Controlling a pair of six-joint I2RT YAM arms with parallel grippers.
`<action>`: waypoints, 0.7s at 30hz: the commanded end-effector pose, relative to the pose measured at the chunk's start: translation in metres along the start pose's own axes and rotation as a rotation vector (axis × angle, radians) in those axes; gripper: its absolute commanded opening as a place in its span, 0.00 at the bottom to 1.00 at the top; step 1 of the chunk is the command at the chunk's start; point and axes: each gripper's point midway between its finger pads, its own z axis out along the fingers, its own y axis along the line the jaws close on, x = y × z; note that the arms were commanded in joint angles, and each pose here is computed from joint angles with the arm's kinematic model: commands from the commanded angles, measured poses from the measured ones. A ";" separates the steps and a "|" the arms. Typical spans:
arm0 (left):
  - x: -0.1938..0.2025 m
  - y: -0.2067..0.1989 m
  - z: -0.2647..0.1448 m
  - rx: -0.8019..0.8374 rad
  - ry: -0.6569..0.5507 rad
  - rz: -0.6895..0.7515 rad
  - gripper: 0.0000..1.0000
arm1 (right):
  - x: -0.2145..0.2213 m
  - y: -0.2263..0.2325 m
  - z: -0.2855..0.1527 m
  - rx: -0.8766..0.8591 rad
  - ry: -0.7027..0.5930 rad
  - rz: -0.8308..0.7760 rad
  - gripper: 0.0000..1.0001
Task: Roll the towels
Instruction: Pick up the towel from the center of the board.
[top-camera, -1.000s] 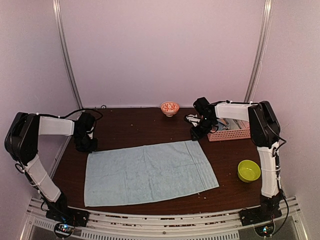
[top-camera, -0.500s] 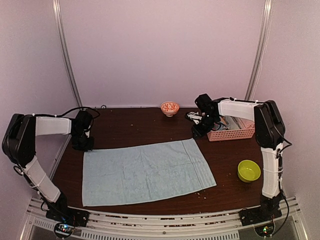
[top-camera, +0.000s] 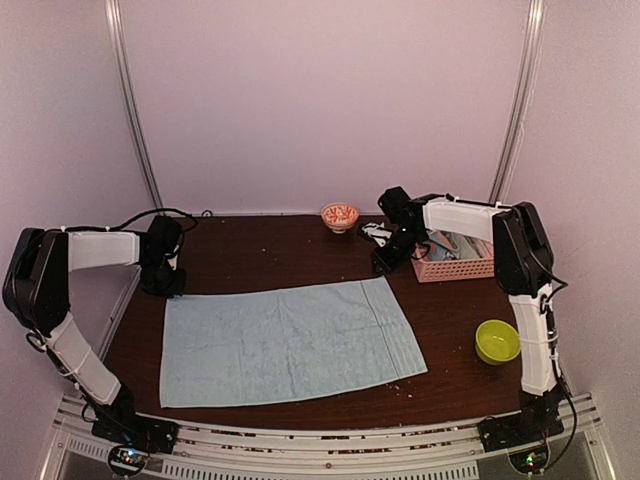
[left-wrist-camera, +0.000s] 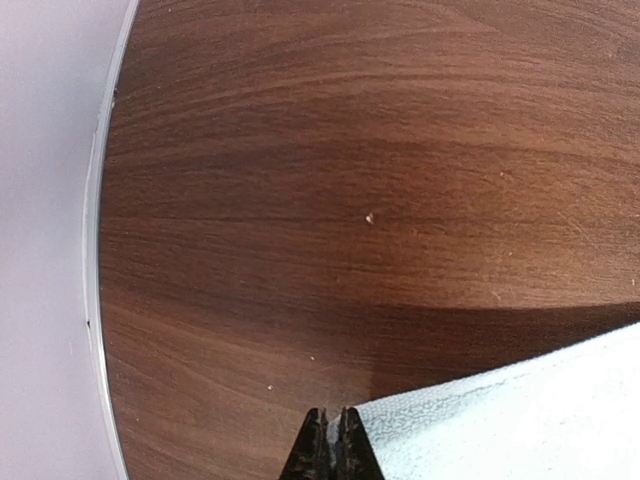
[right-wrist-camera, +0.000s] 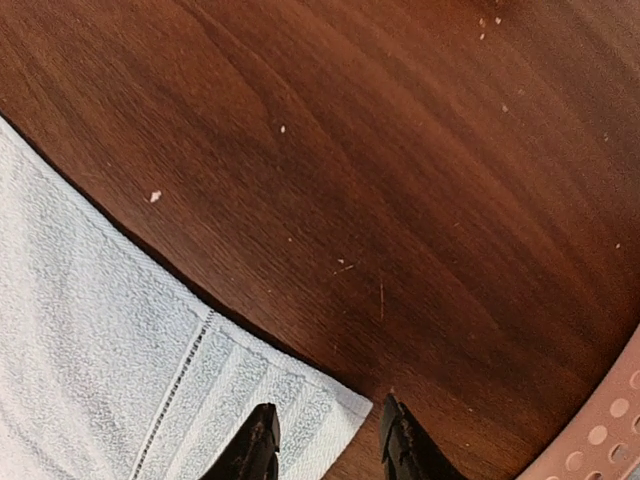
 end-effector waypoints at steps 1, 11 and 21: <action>-0.004 0.000 -0.002 0.011 -0.016 0.008 0.00 | 0.010 -0.006 0.005 0.045 0.057 0.017 0.36; -0.001 -0.004 0.002 0.027 -0.007 0.013 0.00 | 0.027 -0.004 0.027 0.026 0.118 0.034 0.34; 0.000 -0.006 0.005 0.034 0.001 0.020 0.00 | 0.038 0.008 0.036 -0.060 0.159 0.025 0.16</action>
